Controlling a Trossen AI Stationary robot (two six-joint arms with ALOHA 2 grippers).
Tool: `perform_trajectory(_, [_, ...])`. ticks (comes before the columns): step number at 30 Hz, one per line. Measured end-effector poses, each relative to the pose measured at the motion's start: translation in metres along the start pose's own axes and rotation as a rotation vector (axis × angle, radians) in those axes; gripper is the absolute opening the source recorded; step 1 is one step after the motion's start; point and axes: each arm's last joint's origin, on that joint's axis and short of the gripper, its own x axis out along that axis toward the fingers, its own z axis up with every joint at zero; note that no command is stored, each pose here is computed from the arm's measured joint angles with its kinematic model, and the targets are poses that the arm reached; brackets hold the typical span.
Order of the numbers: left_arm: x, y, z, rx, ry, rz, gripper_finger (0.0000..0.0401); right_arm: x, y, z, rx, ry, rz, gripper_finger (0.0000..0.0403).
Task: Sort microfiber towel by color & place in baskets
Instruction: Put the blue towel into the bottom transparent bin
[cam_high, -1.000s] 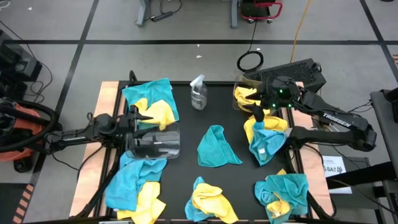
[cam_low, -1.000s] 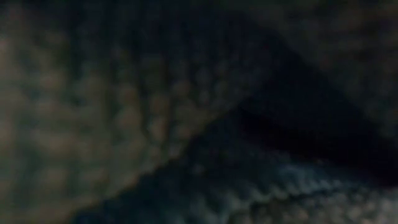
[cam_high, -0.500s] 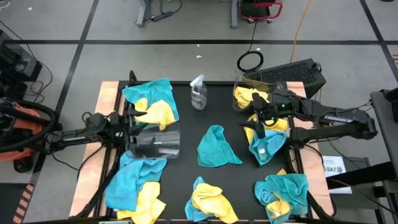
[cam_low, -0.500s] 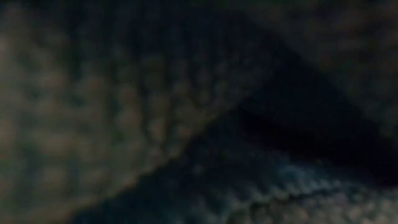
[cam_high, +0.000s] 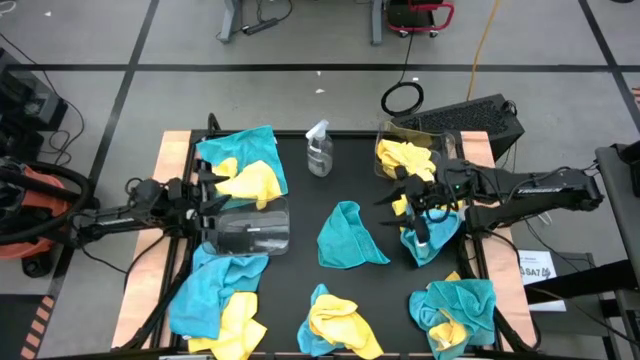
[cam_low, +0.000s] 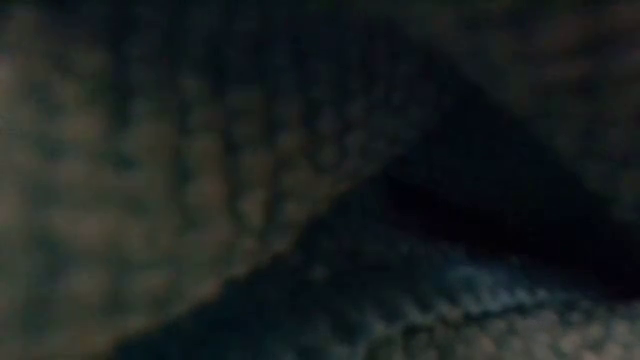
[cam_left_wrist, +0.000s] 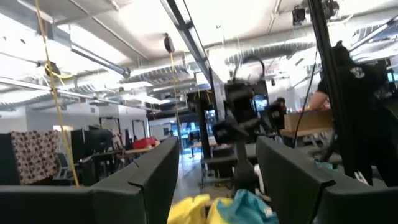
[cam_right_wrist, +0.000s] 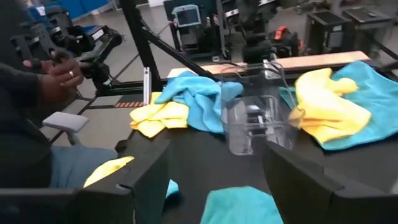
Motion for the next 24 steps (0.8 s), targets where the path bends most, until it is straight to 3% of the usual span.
perform_trajectory(10, [0.045,0.01,0.039,0.065,0.058,-0.027,0.0221,0.019,0.014,-0.005,-0.027,0.024,0.048,0.024])
perform_trajectory(24, [0.138,0.015,0.015,0.031,0.309,-0.099,0.0221,0.021,0.04,-0.015,-0.091,0.079,0.121,0.024])
